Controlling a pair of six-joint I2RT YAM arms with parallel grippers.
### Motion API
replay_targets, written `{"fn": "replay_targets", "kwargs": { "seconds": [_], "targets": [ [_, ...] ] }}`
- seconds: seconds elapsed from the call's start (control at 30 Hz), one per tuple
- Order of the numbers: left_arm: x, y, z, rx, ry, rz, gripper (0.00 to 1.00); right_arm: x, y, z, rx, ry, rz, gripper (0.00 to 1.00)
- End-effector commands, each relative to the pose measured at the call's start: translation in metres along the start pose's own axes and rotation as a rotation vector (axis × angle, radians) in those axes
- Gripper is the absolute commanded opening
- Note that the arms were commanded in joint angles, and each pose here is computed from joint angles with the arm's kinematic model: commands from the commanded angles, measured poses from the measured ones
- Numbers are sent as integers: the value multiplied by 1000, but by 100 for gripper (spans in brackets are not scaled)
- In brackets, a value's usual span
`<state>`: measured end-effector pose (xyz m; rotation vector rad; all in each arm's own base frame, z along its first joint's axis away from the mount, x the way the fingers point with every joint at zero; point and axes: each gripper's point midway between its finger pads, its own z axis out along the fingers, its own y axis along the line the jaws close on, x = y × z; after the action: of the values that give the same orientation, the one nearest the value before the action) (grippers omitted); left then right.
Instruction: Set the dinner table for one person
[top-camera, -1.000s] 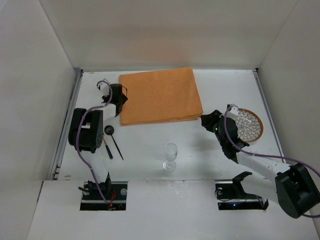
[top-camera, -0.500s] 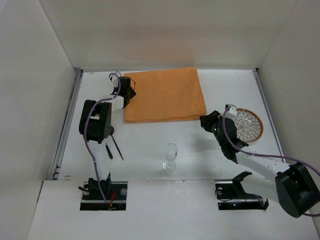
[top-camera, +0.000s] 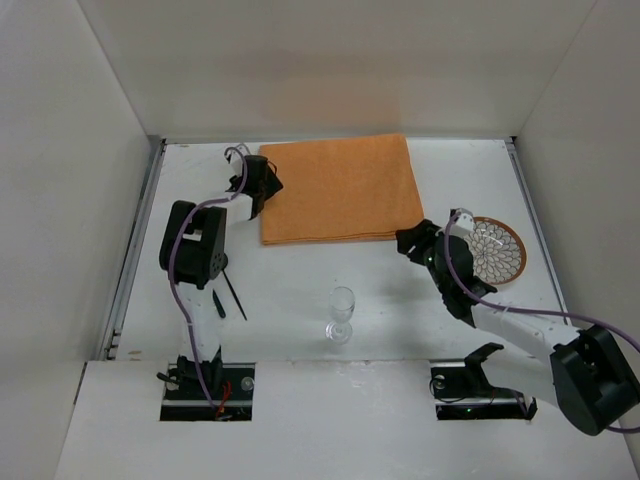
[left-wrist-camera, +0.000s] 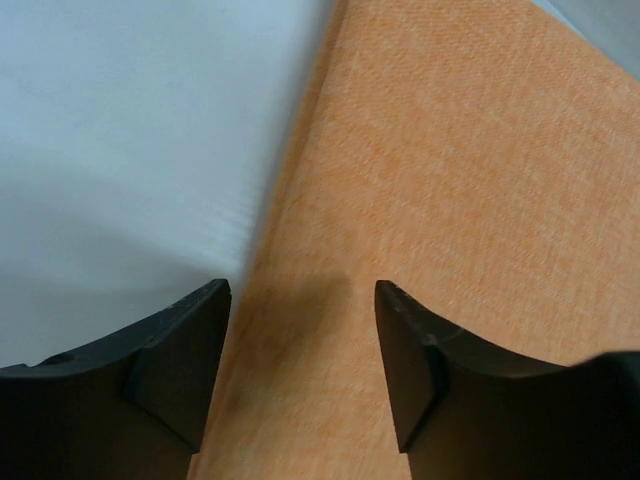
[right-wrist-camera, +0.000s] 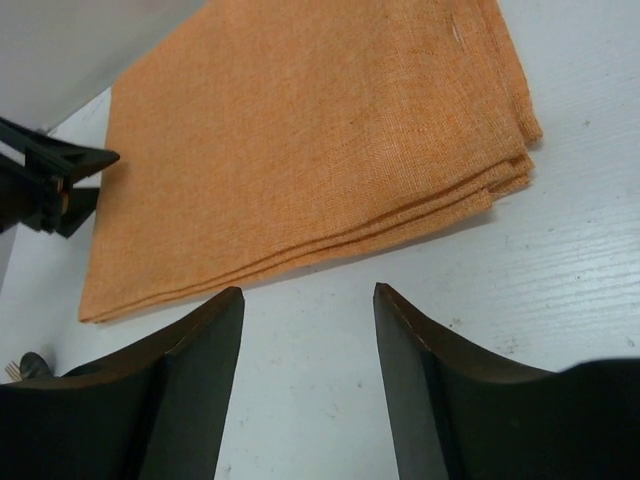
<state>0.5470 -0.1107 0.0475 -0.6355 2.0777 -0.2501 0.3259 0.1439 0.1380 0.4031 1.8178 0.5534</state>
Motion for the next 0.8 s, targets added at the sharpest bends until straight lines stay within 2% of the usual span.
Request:
{"fn": "replay_targets", "kwargs": {
  "seconds": [0.0, 0.1, 0.17, 0.23, 0.33, 0.4, 0.5, 0.57, 0.63, 0.73, 0.77],
  "targets": [
    [-51, -7, -49, 29, -148, -56, 59, -37, 29, -3, -75, -111, 15, 62],
    [-65, 4, -91, 29, -247, -87, 63, -38, 28, -4, -67, -119, 14, 63],
    [-60, 5, -115, 55, -279, -102, 62, -37, 28, -3, -65, -113, 10, 60],
    [-45, 4, -131, 85, -269, -107, 62, -34, 28, -1, -58, -106, 9, 47],
    [-9, 2, -155, 134, -208, -91, 56, -30, 26, 1, -36, -77, 10, 9],
    [15, 4, -173, 168, -169, -70, 50, -28, 19, 0, 3, -65, 22, 2],
    [40, 13, -198, 222, -128, -47, 39, -36, 0, -2, 85, -100, 37, 1],
    [48, 22, -211, 250, -116, -64, 38, -47, -19, -9, 156, -138, 55, 3],
    [50, 25, -221, 279, -113, -84, 39, -58, -39, -17, 226, -174, 92, 12],
    [48, 23, -230, 318, -130, -108, 48, -78, -70, -28, 320, -232, 135, 25],
    [48, 21, -233, 336, -136, -115, 51, -84, -79, -33, 343, -247, 161, 32]
  ]
}}
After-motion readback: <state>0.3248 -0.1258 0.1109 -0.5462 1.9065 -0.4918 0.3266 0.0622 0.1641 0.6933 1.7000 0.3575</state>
